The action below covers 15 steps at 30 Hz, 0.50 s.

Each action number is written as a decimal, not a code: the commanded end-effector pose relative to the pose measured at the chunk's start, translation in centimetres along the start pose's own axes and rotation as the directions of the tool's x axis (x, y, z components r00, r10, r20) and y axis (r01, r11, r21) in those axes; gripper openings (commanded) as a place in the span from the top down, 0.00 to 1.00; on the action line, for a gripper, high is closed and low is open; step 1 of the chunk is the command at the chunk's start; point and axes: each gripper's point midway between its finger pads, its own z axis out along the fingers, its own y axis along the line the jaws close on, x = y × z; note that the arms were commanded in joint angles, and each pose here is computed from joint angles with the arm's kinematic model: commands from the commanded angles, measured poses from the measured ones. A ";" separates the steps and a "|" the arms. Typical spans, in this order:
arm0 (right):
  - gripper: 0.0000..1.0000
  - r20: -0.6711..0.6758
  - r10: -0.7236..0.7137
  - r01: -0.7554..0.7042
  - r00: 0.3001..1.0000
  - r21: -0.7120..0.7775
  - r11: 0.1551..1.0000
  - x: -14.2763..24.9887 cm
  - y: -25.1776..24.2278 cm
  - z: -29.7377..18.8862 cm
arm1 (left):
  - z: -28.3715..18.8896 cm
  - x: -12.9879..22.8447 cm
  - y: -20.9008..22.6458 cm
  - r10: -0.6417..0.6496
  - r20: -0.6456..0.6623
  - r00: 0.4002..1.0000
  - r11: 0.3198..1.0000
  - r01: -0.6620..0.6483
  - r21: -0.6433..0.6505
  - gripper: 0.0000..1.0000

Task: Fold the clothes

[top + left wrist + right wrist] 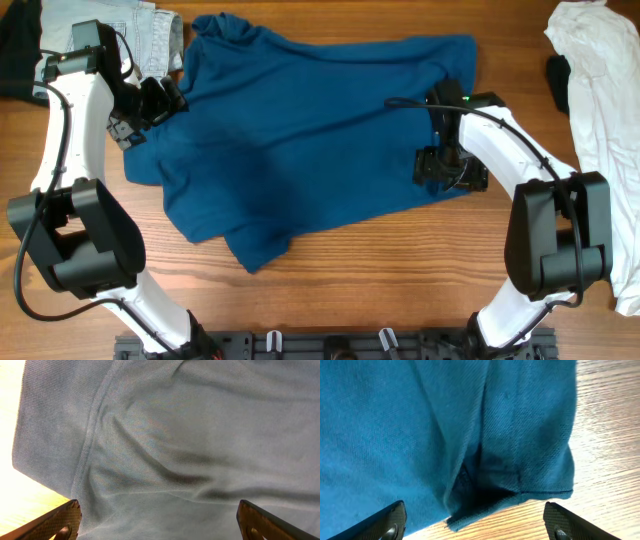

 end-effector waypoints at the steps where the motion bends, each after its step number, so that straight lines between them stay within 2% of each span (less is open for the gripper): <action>1: 0.11 -0.006 0.022 -0.022 1.000 0.065 0.998 0.0 -0.8 0.9 | 0.4 0.2 0.0 -0.009 -0.009 1.000 1.000 0.009 -0.004 0.00; 6: 0.13 -0.035 0.014 -0.011 0.999 0.083 0.996 0.3 -0.8 1.9 | 0.6 0.2 0.2 -0.007 -0.012 1.000 1.000 0.007 -0.014 0.00; 8: 0.24 -0.031 0.025 -0.021 0.999 0.112 0.993 0.2 -1.3 2.0 | 0.7 0.2 0.2 -0.008 -0.015 1.000 1.000 0.007 -0.015 0.00; 10: 0.43 -0.024 0.035 -0.032 0.999 0.135 0.990 0.2 -1.7 2.0 | 0.9 0.2 0.3 -0.008 -0.018 1.000 1.000 0.008 -0.016 0.00; 13: 0.55 -0.018 0.035 -0.032 0.999 0.148 0.988 0.1 -1.9 1.9 | 0.9 0.2 0.2 -0.008 -0.016 1.000 1.000 0.007 -0.016 0.00; 15: 0.67 -0.014 0.042 -0.039 0.999 0.155 0.987 0.0 -2.1 1.9 | 0.9 0.2 0.2 -0.008 -0.016 1.000 1.000 0.007 -0.015 0.00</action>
